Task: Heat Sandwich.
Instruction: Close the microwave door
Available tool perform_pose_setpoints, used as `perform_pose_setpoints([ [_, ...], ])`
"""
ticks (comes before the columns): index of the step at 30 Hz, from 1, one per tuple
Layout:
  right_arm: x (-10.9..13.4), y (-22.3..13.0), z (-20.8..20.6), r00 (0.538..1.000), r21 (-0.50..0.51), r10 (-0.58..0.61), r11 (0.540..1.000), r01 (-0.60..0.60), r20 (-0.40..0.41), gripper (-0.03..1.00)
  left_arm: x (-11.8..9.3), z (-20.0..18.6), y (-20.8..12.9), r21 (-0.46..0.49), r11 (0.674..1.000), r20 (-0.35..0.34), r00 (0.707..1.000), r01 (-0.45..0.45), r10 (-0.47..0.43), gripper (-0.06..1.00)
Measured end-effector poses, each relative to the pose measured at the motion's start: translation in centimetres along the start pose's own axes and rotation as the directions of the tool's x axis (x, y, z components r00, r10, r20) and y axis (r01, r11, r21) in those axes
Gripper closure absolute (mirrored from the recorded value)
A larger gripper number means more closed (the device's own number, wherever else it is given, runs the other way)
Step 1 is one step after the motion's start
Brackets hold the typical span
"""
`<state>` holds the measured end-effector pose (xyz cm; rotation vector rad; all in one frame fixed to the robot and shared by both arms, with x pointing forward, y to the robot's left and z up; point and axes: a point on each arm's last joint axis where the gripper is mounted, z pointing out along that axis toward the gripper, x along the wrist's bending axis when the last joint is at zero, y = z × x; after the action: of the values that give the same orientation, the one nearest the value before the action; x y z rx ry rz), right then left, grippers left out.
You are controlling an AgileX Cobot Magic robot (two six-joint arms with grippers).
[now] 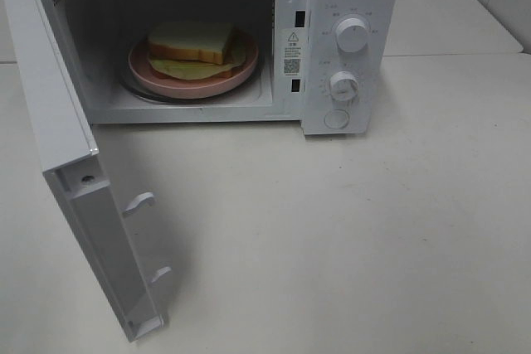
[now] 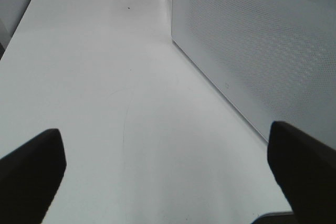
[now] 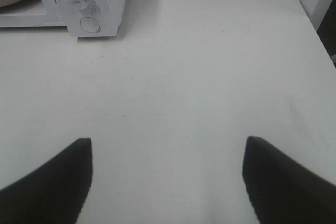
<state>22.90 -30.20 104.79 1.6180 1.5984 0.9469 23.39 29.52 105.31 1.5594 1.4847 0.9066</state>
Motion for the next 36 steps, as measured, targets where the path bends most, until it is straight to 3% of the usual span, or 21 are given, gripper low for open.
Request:
perform_pose_setpoints([
  [36, 0.00, 0.00, 0.00, 1.000, 0.000, 0.000, 1.000, 0.000, 0.000, 0.21, 0.00, 0.00, 0.00, 0.000, 1.000, 0.000, 1.000, 0.000, 0.000, -0.05],
])
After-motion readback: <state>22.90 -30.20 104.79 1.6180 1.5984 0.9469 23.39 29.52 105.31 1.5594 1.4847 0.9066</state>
